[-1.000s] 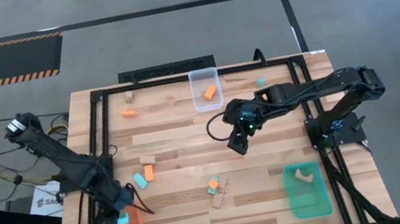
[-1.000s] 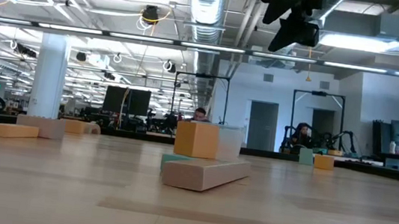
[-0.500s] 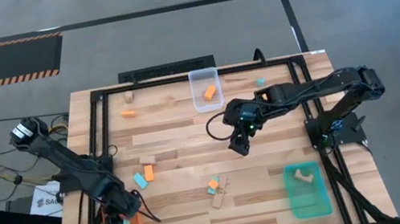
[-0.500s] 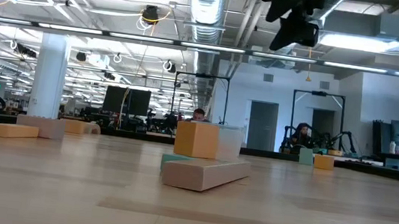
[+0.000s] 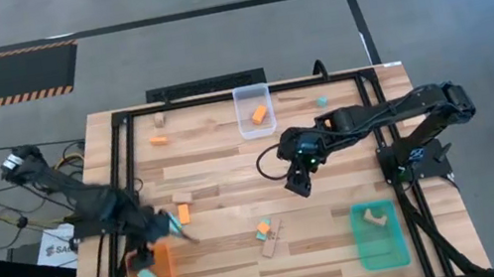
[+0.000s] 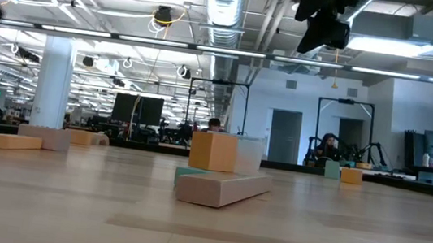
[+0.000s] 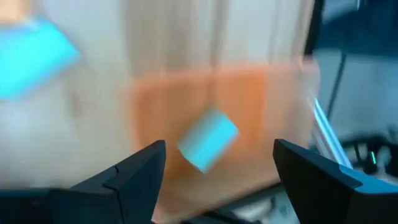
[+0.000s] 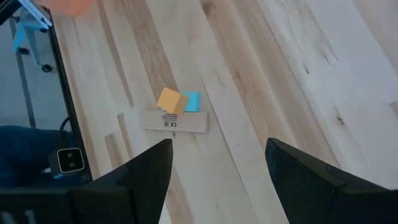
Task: Sort & place blocks by color
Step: Put the light brown block into the transparent blue bin
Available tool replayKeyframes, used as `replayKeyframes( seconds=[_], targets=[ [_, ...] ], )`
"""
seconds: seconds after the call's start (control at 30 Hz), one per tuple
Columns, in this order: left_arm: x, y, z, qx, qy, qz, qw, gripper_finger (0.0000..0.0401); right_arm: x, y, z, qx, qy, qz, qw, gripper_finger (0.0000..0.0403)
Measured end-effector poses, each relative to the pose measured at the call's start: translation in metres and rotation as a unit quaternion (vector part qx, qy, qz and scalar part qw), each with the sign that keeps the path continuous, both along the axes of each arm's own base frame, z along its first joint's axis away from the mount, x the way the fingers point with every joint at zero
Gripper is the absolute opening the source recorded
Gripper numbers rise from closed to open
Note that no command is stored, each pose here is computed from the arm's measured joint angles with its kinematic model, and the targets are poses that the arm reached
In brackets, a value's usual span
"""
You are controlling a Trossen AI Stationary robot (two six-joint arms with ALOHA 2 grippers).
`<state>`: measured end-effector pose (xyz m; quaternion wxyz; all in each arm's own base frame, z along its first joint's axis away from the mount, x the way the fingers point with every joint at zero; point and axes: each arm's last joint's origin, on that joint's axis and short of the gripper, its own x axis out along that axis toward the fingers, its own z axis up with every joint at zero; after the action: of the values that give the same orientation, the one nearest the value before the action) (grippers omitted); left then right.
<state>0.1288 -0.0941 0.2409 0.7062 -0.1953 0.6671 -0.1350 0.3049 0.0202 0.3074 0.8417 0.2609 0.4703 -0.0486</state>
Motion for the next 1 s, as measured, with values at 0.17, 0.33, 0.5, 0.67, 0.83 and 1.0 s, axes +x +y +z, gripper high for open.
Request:
replayKeyframes(
  seconds=[0.17,0.33,0.5,0.67,0.83,1.0],
  targets=[
    [0.014,0.033,0.006,0.057,-0.087,0.062,0.993,0.0285,0.0,0.0,0.0,-0.003,-0.001,0.002,1.0,0.0282],
    [0.035,0.066,-0.002,0.119,-0.136,0.079,0.98,0.0285,0.0,0.0,0.0,-0.015,-0.003,0.003,1.0,0.0282],
    [0.053,0.094,-0.013,0.179,-0.133,0.08,0.972,0.0285,0.0,-0.001,0.0,-0.02,-0.003,-0.001,1.0,0.0282],
    [0.065,0.106,-0.029,0.218,-0.111,0.022,0.969,0.0285,0.0,-0.001,0.0,-0.02,-0.003,-0.001,1.0,0.0282],
    [0.078,0.104,-0.048,0.224,-0.093,-0.074,0.967,0.0285,0.0,-0.001,0.0,-0.019,-0.003,-0.002,1.0,0.0282],
    [0.088,0.106,-0.069,0.226,-0.047,-0.109,0.967,0.0285,0.0,0.001,0.0,-0.023,-0.002,-0.005,1.0,0.0282]
  ],
)
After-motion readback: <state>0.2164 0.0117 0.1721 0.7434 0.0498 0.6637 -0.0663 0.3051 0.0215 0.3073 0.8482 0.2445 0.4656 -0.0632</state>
